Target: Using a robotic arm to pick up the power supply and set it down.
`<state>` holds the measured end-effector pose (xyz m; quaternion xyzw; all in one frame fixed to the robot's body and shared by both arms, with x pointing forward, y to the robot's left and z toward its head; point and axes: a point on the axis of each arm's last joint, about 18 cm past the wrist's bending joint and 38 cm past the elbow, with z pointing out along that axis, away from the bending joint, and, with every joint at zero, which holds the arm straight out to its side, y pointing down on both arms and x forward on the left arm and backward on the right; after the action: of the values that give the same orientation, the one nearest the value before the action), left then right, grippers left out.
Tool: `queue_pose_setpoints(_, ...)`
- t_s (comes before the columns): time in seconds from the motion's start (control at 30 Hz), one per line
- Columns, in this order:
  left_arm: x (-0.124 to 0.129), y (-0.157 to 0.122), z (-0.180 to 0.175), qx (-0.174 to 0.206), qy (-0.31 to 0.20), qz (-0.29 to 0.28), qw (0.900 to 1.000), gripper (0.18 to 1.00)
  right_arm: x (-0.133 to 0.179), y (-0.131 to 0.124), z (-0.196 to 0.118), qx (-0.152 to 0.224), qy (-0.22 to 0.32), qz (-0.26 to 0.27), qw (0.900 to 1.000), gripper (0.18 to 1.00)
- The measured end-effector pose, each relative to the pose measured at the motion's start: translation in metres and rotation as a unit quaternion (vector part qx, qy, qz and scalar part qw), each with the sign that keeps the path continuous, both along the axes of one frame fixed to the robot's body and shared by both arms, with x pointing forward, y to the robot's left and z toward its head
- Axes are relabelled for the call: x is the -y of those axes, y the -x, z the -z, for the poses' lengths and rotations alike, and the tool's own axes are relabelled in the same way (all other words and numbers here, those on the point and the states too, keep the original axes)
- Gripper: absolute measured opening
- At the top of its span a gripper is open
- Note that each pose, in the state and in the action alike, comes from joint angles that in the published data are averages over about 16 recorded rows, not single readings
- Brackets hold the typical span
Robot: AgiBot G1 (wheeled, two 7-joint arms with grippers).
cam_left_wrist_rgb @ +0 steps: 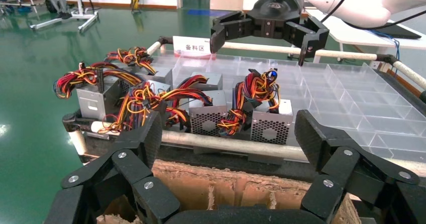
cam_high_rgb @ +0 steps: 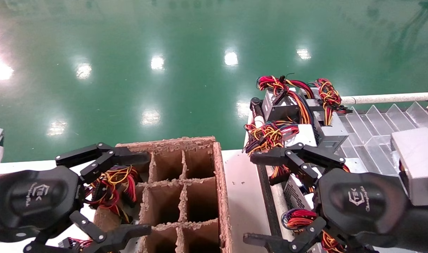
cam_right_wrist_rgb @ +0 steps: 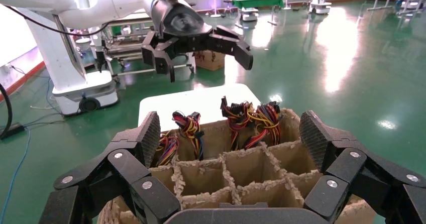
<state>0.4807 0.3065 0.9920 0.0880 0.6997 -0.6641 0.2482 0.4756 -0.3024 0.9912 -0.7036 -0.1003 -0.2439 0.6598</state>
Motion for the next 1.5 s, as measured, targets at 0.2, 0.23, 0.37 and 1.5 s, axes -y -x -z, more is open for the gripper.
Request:
queue_pose_setpoints(0.2,0.0000,0.0000,0.0000,0.000,0.000,0.000,1.0000,0.965,0.0005,-0.0006,0.0022,-0.001,-0.005,0.001,1.000,1.000)
queue_pose_setpoints(0.23,0.0000,0.0000,0.0000,0.000,0.000,0.000,1.0000,0.974,0.0005,-0.0006,0.0022,-0.001,-0.005,0.001,1.000,1.000)
queue_pose_setpoints(0.37,0.0000,0.0000,0.0000,0.000,0.000,0.000,1.0000,0.989,0.0003,-0.0004,0.0014,-0.001,-0.003,0.000,1.000,1.000)
queue_pose_setpoints(1.5,0.0000,0.0000,0.0000,0.000,0.000,0.000,1.0000,1.000,-0.0004,0.0004,-0.0013,0.001,0.003,-0.001,1.000,1.000)
